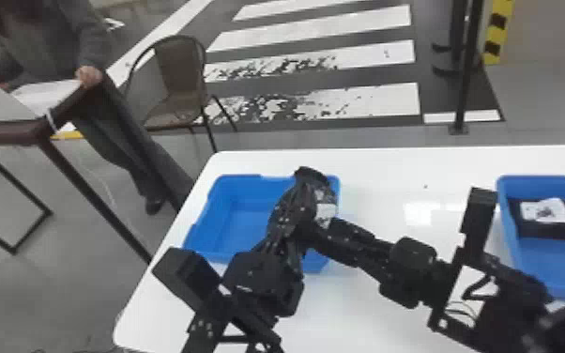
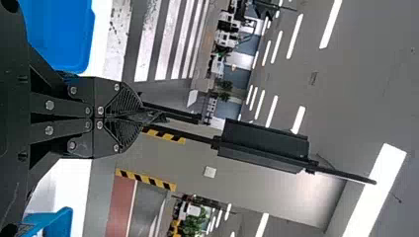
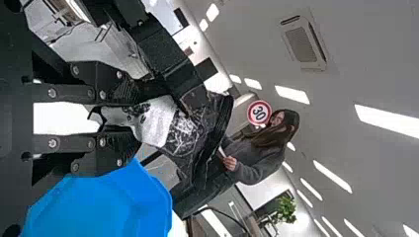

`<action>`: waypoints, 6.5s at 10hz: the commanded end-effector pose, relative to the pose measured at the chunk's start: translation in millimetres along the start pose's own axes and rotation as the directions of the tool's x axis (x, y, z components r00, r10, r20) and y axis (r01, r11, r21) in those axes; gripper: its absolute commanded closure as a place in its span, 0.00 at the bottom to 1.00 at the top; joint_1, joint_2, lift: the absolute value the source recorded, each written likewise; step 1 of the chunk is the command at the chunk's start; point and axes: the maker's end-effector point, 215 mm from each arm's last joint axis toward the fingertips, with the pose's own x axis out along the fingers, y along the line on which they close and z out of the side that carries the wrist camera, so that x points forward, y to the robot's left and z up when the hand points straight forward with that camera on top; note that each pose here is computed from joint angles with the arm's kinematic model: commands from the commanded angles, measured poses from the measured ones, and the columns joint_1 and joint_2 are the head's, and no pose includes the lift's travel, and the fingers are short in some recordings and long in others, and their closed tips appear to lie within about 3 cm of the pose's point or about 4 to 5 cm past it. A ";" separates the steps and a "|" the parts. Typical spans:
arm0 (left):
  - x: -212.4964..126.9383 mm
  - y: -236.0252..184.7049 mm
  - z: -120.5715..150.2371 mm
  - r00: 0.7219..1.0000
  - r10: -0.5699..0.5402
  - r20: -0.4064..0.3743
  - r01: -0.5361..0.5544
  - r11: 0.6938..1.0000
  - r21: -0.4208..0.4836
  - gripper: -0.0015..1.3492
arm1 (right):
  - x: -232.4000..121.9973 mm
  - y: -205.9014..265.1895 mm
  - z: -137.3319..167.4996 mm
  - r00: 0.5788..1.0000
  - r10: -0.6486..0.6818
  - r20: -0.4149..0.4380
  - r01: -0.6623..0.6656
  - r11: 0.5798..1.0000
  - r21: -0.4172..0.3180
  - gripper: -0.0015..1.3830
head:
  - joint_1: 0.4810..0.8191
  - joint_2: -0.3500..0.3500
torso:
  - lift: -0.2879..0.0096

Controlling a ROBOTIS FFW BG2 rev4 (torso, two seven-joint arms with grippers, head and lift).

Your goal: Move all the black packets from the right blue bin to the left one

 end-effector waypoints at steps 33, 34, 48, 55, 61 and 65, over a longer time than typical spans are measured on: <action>-21.1 68.1 23.6 0.987 0.053 0.153 -0.086 0.971 0.221 0.09 | -429.7 -172.5 101.4 0.282 -0.950 0.132 0.942 0.249 -0.225 0.07 | 0.63 0.32 | 0.50; -21.2 68.9 23.9 0.987 0.054 0.153 -0.088 0.971 0.223 0.09 | -438.2 -182.6 94.7 0.258 -0.959 0.116 0.946 0.227 -0.231 0.07 | 0.63 0.32 | 0.50; -17.9 62.9 26.9 0.987 0.033 0.159 -0.073 0.965 0.251 0.10 | -408.9 -244.3 67.9 0.305 -0.952 0.024 0.931 0.293 -0.219 0.09 | 0.63 0.32 | 0.50; -16.8 59.2 27.3 0.987 0.024 0.161 -0.065 0.964 0.258 0.10 | -402.3 -245.4 52.6 0.312 -0.950 -0.024 0.927 0.310 -0.209 0.28 | 0.63 0.34 | 0.50; -17.5 60.9 28.7 0.986 0.026 0.167 -0.070 0.963 0.260 0.11 | -391.4 -234.9 51.5 0.323 -0.945 -0.053 0.926 0.327 -0.188 0.64 | 0.63 0.35 | 0.50; -18.3 62.0 28.2 0.986 0.029 0.165 -0.071 0.963 0.259 0.11 | -333.6 -194.8 103.6 0.470 -0.878 0.088 0.875 0.451 -0.178 0.64 | 0.63 0.40 | 0.50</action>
